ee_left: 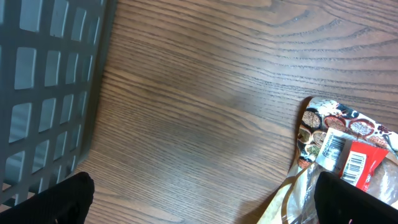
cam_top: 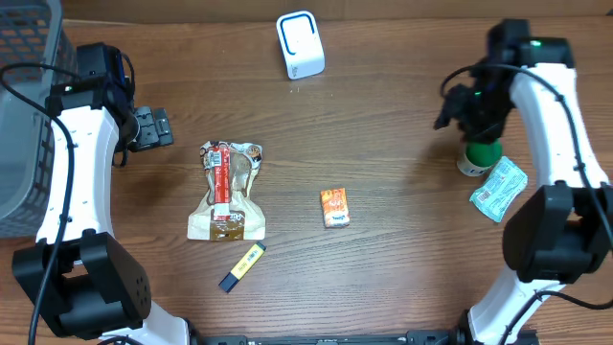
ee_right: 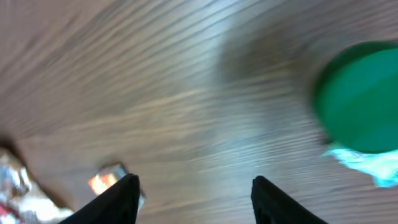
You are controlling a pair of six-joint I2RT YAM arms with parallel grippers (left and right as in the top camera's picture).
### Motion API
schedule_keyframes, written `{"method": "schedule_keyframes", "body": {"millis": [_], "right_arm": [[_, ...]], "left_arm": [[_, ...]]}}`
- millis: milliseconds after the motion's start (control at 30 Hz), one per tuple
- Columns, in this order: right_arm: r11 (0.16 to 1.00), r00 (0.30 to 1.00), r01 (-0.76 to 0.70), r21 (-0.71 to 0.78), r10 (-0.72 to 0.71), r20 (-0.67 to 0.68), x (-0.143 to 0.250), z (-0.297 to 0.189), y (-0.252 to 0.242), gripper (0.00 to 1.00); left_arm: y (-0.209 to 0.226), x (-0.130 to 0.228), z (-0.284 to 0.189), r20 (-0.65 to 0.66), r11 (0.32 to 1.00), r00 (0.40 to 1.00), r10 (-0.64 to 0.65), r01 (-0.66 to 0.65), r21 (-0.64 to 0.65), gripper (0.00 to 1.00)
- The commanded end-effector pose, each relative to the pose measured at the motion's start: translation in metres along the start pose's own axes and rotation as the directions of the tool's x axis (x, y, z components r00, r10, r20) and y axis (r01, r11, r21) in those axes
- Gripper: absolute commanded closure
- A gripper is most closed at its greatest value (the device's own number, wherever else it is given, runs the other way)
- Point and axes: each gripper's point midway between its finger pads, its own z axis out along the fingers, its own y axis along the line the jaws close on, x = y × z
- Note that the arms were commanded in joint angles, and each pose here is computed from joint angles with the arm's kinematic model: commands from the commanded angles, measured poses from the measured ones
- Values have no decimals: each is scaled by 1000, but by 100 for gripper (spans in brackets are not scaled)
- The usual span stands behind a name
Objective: Scan the item barcode
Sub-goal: 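Move the jar to the right table edge and release it, then move the right gripper over the orange box and grasp it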
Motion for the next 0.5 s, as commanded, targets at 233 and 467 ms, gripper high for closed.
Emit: {"method": "schedule_keyframes", "body": {"millis": [233, 467], "right_arm": [[969, 951, 247, -12, -245, -189, 87, 52, 75, 65], [924, 888, 383, 2, -368, -277, 141, 87, 96, 72]], "left_arm": [[-1, -1, -1, 3, 1000, 1000, 20, -20, 2, 0], [-1, -1, -1, 3, 1000, 1000, 20, -20, 3, 0]]}}
